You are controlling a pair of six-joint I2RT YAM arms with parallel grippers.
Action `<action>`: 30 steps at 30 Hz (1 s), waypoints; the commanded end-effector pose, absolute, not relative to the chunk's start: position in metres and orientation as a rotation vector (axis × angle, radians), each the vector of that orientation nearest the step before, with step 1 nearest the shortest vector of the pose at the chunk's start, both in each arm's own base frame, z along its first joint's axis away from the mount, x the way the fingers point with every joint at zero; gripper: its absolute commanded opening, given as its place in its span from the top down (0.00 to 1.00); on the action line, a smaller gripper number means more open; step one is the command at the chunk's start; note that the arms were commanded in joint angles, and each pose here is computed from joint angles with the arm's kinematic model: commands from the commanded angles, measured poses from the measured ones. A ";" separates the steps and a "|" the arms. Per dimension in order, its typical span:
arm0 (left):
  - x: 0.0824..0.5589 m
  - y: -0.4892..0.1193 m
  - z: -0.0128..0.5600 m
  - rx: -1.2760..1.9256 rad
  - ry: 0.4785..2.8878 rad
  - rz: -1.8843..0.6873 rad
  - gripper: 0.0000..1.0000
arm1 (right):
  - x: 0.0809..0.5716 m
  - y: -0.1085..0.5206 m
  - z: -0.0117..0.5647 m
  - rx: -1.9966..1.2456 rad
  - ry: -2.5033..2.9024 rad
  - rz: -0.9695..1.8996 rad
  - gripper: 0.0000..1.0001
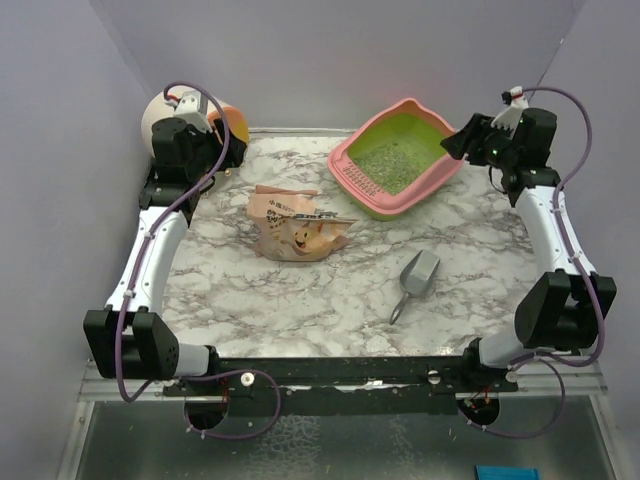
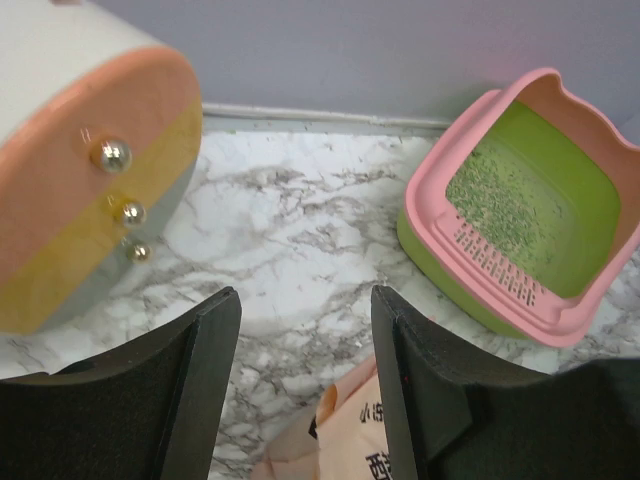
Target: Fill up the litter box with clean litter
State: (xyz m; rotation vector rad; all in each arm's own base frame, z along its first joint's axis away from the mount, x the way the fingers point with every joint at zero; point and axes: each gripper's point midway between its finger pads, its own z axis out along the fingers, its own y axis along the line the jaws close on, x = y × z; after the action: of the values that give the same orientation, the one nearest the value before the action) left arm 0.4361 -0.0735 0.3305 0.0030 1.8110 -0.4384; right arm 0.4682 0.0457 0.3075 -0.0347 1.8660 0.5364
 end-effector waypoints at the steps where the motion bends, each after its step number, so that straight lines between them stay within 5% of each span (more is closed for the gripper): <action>1: 0.416 -0.077 0.321 -0.139 1.800 -0.524 0.42 | 0.437 0.071 0.302 0.050 1.856 0.738 0.42; 30: 0.372 -0.034 0.280 -0.467 1.723 -0.406 0.39 | 0.356 0.054 0.285 0.059 1.823 0.546 0.42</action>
State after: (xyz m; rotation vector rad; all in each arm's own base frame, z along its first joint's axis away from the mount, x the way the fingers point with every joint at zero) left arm 0.3750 -0.0459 0.2623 -0.3092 1.8179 -0.3869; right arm 0.3645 0.0563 0.2800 0.0671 1.8398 0.5686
